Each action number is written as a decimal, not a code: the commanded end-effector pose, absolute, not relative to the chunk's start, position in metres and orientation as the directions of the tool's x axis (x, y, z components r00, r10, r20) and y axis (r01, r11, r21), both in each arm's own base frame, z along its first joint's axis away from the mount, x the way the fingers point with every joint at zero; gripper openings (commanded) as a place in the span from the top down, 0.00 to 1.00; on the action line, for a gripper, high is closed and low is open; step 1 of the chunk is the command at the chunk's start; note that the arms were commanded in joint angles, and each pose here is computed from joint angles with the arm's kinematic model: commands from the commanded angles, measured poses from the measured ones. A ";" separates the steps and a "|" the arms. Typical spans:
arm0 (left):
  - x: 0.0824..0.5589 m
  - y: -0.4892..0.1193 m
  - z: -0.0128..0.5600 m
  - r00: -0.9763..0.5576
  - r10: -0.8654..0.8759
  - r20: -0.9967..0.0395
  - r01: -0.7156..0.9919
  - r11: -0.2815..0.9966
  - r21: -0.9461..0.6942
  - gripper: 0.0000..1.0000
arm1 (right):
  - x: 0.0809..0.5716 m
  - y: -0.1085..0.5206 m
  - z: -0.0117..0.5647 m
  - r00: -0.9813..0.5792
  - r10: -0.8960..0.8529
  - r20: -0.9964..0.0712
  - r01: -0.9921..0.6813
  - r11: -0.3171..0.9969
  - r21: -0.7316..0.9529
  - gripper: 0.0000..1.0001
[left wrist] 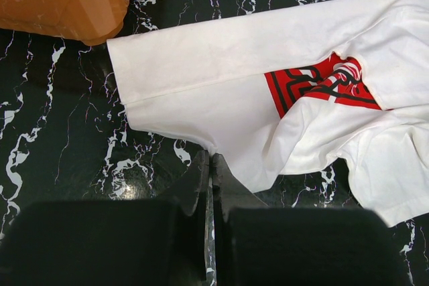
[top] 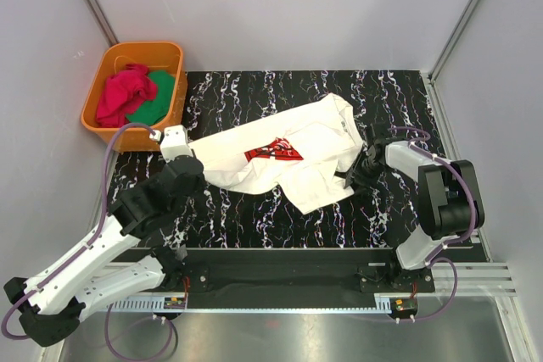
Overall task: Fold and stack the t-shirts
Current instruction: Flatten the tshirt out
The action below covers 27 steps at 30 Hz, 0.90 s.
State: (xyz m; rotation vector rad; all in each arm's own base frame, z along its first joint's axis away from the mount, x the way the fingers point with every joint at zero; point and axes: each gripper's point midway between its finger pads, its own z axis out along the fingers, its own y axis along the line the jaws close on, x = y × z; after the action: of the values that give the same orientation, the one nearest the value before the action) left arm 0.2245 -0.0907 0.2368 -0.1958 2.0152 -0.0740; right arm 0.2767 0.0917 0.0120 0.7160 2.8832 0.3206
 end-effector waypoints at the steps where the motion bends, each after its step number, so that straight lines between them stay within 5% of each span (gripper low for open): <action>1: 0.229 -0.094 0.247 -0.393 -0.205 -0.896 -0.104 0.978 -0.179 1.00 | 0.279 0.092 -0.007 -0.888 0.446 -0.110 0.414 0.881 0.229 0.55; 5: 0.228 -0.092 0.247 -0.390 -0.210 -0.896 -0.109 0.977 -0.181 1.00 | 0.275 0.093 -0.003 -0.884 0.453 -0.115 0.418 0.877 0.238 0.59; 8: 0.228 -0.093 0.246 -0.390 -0.212 -0.896 -0.107 0.977 -0.185 1.00 | 0.279 0.093 -0.006 -0.886 0.447 -0.121 0.412 0.879 0.239 0.78; 9: 0.229 -0.093 0.246 -0.392 -0.210 -0.896 -0.108 0.977 -0.182 1.00 | 0.281 0.092 -0.008 -0.885 0.449 -0.125 0.414 0.880 0.235 1.00; 14: 0.232 -0.092 0.261 -0.368 -0.232 -0.901 -0.111 0.973 -0.205 1.00 | 0.321 0.086 0.036 -0.813 0.499 -0.299 0.421 0.860 0.289 1.00; 19: 0.253 -0.092 0.341 -0.196 -0.288 -0.937 -0.078 0.957 -0.278 1.00 | 0.394 0.063 0.230 -0.414 0.572 -0.708 0.250 0.820 0.516 1.00; 27: 0.292 -0.062 0.527 0.310 -0.188 -0.932 -0.071 0.973 -0.220 1.00 | 0.390 0.038 0.514 0.204 0.539 -0.817 -0.110 0.842 0.528 1.00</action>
State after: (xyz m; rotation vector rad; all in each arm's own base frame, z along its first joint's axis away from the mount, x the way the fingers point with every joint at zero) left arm 0.2879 -0.0786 0.4117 -0.2380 1.5877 -0.1017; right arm 0.4080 0.0545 0.4144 0.4606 1.5881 0.5116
